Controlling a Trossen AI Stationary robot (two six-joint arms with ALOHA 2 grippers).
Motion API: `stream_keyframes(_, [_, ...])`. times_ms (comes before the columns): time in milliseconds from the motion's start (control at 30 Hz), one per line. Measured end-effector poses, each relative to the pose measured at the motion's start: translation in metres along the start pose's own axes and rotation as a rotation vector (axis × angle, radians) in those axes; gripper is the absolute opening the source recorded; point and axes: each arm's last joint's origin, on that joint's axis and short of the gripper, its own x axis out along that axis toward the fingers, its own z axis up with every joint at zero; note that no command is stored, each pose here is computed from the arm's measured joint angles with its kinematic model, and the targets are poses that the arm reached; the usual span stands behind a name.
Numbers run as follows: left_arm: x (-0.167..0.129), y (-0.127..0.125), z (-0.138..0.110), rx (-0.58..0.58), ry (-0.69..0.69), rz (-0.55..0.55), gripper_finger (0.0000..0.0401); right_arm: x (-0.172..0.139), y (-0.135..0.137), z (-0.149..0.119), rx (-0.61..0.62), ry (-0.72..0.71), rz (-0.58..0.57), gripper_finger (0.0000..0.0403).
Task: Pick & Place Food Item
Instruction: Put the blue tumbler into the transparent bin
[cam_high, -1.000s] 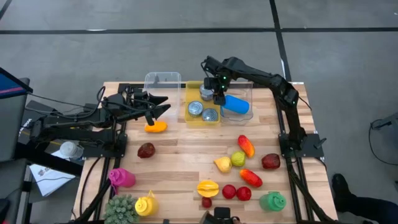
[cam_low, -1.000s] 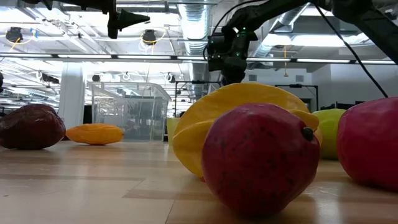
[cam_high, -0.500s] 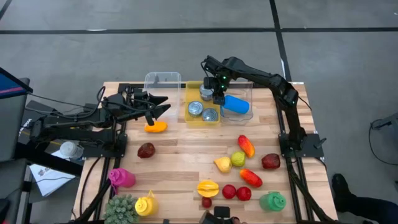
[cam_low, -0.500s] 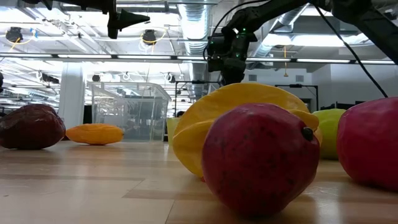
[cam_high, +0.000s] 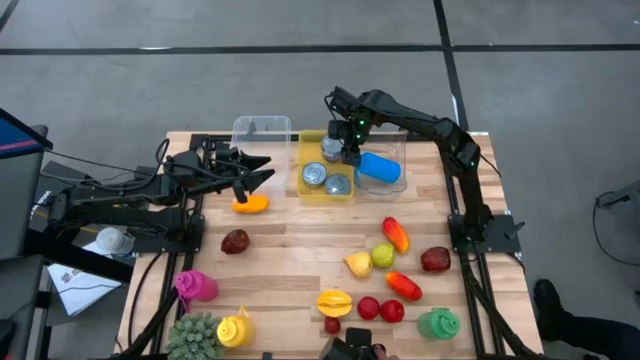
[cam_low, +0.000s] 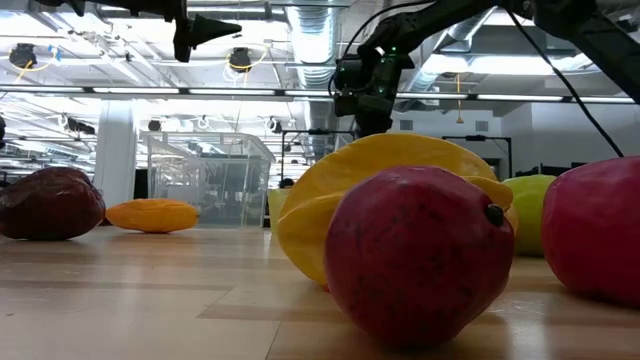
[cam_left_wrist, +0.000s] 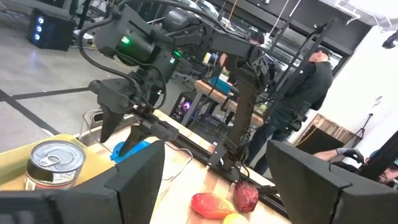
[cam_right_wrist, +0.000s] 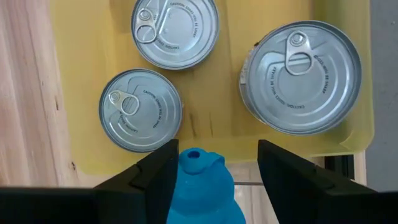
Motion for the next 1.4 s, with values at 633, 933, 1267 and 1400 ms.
stream_keyframes(633, [0.000, 0.000, 0.000, 0.000, 0.000, 0.000, 0.0273, 0.020, -0.001, -0.011, 0.001, 0.050, 0.028, 0.0216])
stream_keyframes(933, [0.000, 0.000, 0.000, 0.000, -0.001, 0.000, 0.0273, 0.022, 0.001, -0.009, -0.021, 0.064, -0.026, 0.0179])
stream_keyframes(1267, [0.000, 0.000, 0.000, 0.000, -0.001, 0.001, 0.0273, 0.016, 0.004, -0.011, -0.050, 0.076, -0.023, 0.0044])
stream_keyframes(1400, [0.000, 0.000, 0.000, 0.000, -0.001, 0.001, 0.0273, -0.001, 0.006, -0.008, -0.049, 0.020, -0.047, 0.0044])
